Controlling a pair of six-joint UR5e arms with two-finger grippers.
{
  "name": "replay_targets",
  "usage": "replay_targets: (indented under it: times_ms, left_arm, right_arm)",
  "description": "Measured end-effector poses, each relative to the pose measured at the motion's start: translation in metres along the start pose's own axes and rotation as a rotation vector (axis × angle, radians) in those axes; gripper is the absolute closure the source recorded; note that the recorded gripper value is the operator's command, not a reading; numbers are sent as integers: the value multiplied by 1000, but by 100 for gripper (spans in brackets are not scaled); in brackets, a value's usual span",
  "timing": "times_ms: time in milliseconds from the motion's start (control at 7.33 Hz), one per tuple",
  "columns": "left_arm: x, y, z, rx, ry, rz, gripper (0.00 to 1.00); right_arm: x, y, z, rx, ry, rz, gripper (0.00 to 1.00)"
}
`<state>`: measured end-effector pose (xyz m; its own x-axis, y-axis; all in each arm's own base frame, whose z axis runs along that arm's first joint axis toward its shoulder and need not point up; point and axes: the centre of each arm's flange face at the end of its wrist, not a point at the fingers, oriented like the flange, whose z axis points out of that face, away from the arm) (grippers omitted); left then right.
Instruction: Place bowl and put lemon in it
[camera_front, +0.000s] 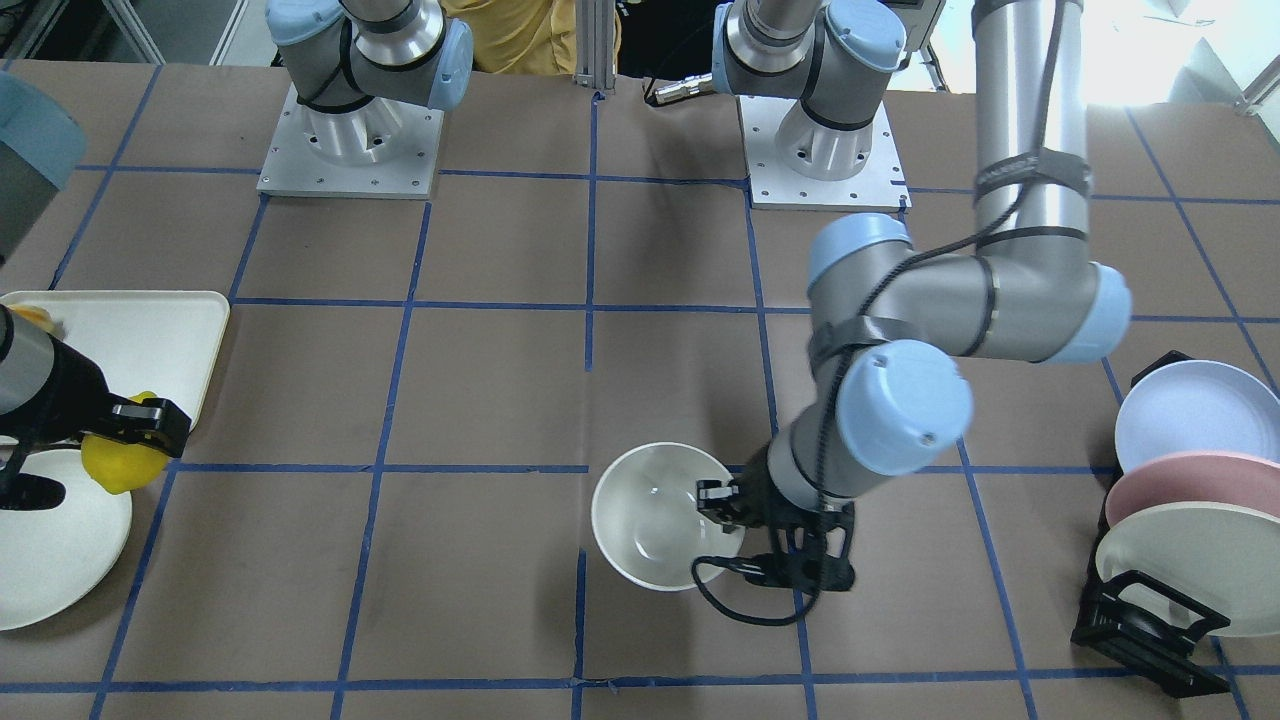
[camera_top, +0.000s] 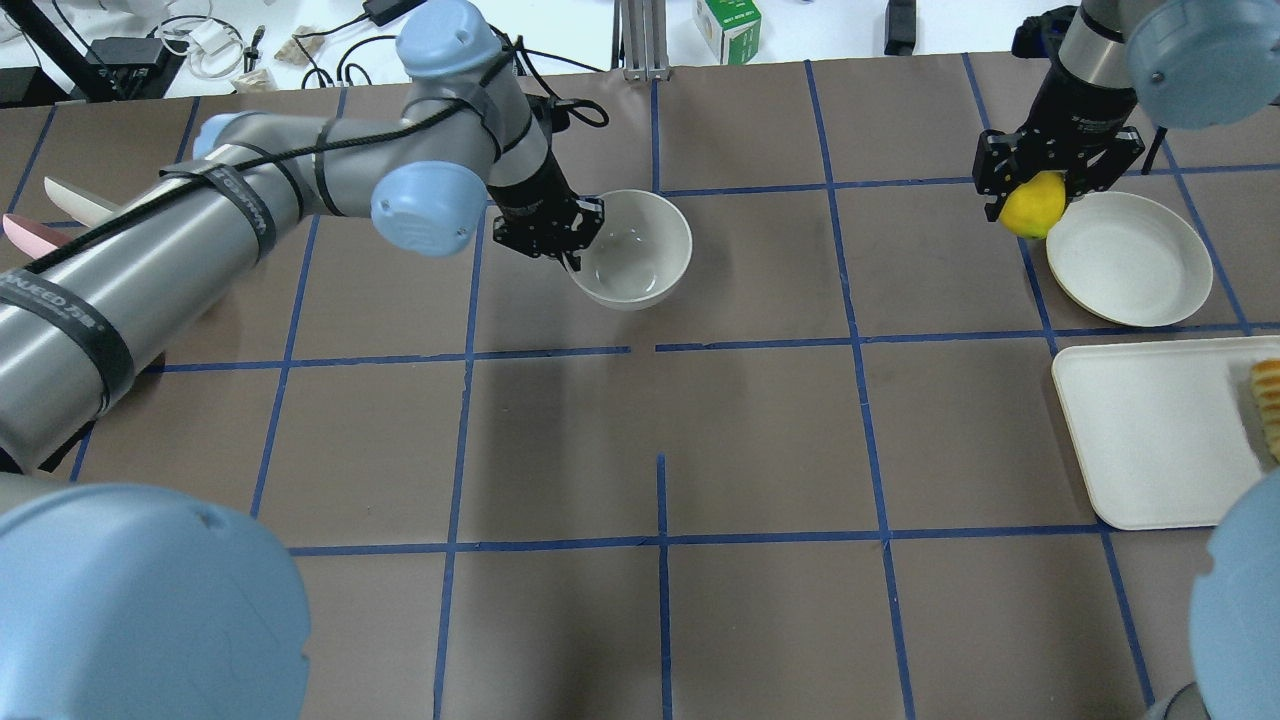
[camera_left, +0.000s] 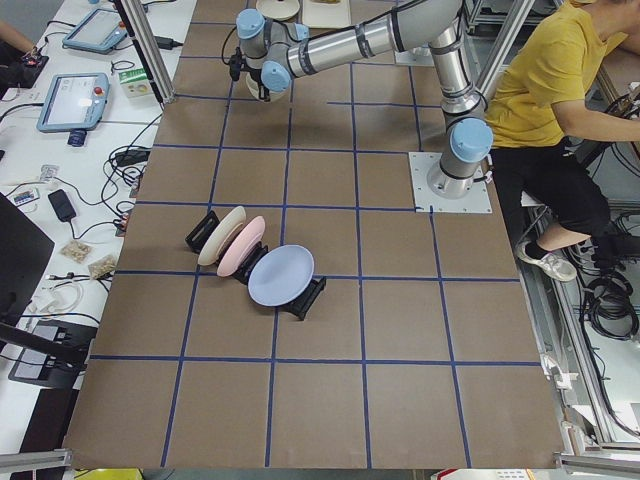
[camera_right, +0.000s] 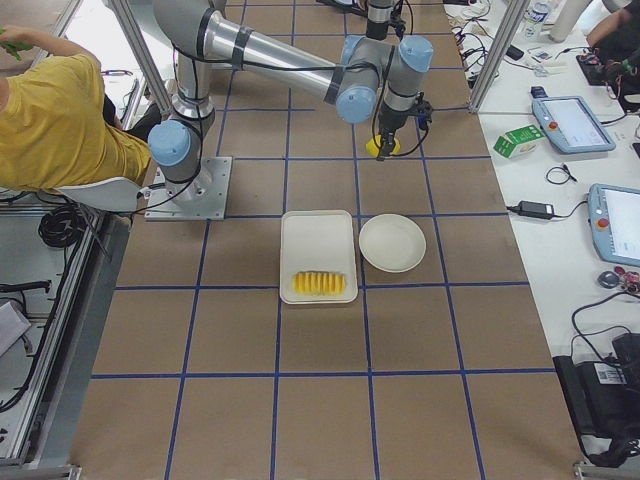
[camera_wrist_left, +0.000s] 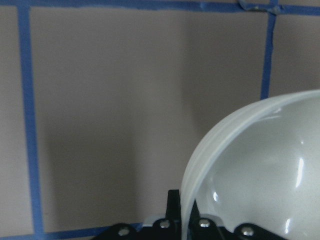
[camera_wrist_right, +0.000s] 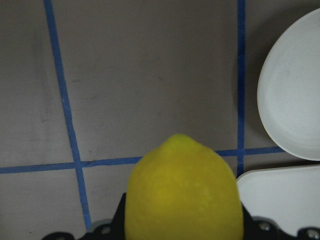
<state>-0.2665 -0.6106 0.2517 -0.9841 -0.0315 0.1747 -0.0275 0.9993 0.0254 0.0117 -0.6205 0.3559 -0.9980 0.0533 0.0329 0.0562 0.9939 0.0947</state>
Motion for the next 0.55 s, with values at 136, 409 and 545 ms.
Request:
replay_targets:
  times_ms: [136,409,545]
  left_arm:
    - [8,19,12,-5,-3,-10,100]
    - [11,37,29,-26,-9,-21,37]
    - [10,39,31,-30,-13,-21,13]
  right_arm:
    - [-34,3,-1,5,3,-14,100]
    - [-97,11,2,11,8,-42,100]
    - [-119,14,5,12,-9,-55,100]
